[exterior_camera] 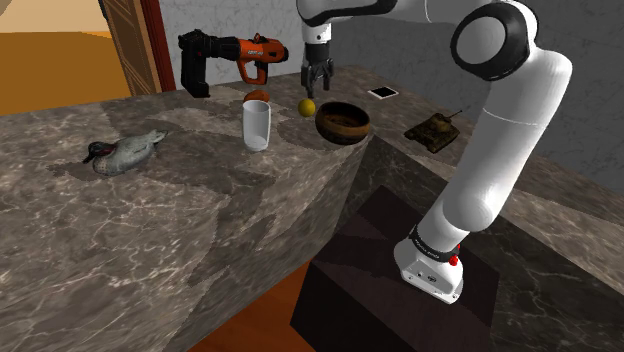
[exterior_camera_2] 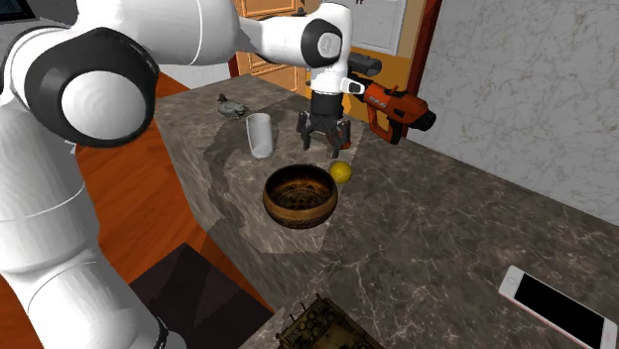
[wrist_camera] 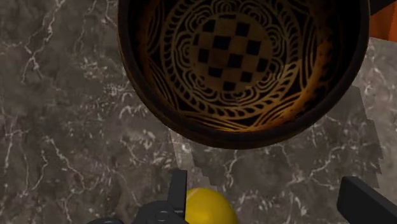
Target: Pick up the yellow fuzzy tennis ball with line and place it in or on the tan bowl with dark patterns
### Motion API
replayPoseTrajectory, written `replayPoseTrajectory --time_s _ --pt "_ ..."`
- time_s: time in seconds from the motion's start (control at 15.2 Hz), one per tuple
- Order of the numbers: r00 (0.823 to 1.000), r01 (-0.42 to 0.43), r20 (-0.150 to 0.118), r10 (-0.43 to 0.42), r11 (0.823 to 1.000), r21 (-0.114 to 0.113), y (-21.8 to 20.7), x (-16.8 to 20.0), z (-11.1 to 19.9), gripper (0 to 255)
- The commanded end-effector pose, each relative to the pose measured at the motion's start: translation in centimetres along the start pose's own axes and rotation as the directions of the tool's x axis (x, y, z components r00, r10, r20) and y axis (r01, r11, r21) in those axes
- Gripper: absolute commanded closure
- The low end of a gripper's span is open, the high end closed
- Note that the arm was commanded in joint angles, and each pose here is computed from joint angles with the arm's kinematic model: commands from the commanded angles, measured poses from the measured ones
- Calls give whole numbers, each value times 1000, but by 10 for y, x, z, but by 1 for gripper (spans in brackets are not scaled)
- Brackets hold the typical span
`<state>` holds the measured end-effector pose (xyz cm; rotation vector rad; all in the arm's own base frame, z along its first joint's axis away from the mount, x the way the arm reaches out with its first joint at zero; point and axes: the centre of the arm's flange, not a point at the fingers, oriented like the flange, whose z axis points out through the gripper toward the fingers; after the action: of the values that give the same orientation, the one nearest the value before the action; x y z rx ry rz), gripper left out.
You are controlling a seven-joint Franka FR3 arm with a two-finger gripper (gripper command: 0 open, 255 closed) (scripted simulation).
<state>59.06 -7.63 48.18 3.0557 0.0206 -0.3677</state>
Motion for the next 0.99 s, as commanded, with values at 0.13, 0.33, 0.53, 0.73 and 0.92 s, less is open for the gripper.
replayPoseTrajectory --time_s 0.13,0.33,0.53,0.73,0.92 --pt "999 -7 37 8 1000 -21 12 53 17 0" --pt "998 -12 64 14 999 -36 22 93 30 0" --pt "998 -13 67 15 999 -37 23 97 43 0" --pt "998 -13 67 15 999 -37 24 96 58 0" --pt "998 -13 67 15 999 -37 25 95 72 0"
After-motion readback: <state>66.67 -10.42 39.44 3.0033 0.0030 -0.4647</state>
